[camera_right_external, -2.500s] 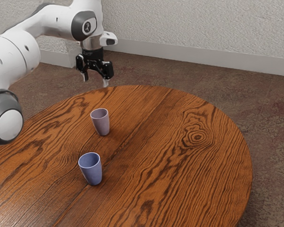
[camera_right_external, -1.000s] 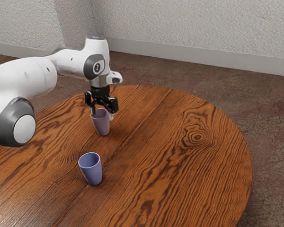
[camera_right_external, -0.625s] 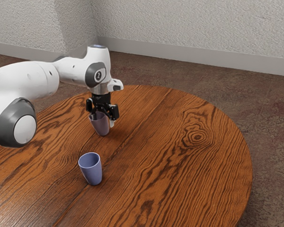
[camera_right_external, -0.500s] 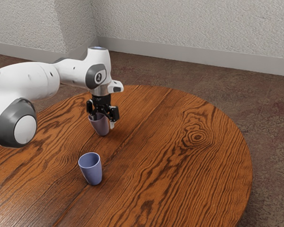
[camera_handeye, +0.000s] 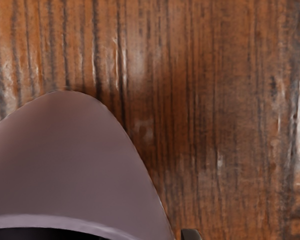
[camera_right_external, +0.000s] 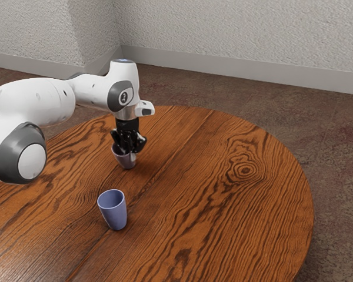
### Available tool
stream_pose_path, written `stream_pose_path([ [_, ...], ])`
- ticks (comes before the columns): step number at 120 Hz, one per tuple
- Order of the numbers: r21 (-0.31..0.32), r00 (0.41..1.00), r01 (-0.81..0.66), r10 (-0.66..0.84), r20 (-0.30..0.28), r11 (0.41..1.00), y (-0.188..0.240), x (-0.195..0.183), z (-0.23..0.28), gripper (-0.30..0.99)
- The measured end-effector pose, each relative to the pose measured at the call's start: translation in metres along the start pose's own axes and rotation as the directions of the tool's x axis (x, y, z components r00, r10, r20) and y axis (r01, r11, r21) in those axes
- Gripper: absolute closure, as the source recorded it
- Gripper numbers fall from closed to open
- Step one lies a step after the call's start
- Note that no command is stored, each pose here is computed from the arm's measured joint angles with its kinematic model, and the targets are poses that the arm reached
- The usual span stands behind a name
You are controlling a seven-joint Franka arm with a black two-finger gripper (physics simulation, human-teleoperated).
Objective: Place the left cup onto the right cup
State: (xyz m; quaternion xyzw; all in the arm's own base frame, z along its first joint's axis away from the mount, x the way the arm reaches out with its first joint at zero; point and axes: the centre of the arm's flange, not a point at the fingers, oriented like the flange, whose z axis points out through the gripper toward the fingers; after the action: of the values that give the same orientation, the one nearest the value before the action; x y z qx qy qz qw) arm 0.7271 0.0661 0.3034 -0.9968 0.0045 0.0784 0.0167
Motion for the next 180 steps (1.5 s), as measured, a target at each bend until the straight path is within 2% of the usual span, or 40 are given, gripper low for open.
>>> stream_pose_path([
  [31, 0.012, 1.000, 0.004, -0.004, -0.009, 1.000, -0.002, -0.001, -0.008, 0.74],
  [89, 0.072, 0.998, 0.003, 0.001, -0.061, 0.997, -0.004, -0.018, -0.074, 0.78],
  [141, 0.095, 0.993, -0.047, 0.057, -0.104, 0.994, 0.036, -0.057, -0.138, 0.78],
  [180, 0.092, 0.991, -0.093, 0.101, -0.090, 0.991, 0.071, -0.081, -0.145, 0.78],
])
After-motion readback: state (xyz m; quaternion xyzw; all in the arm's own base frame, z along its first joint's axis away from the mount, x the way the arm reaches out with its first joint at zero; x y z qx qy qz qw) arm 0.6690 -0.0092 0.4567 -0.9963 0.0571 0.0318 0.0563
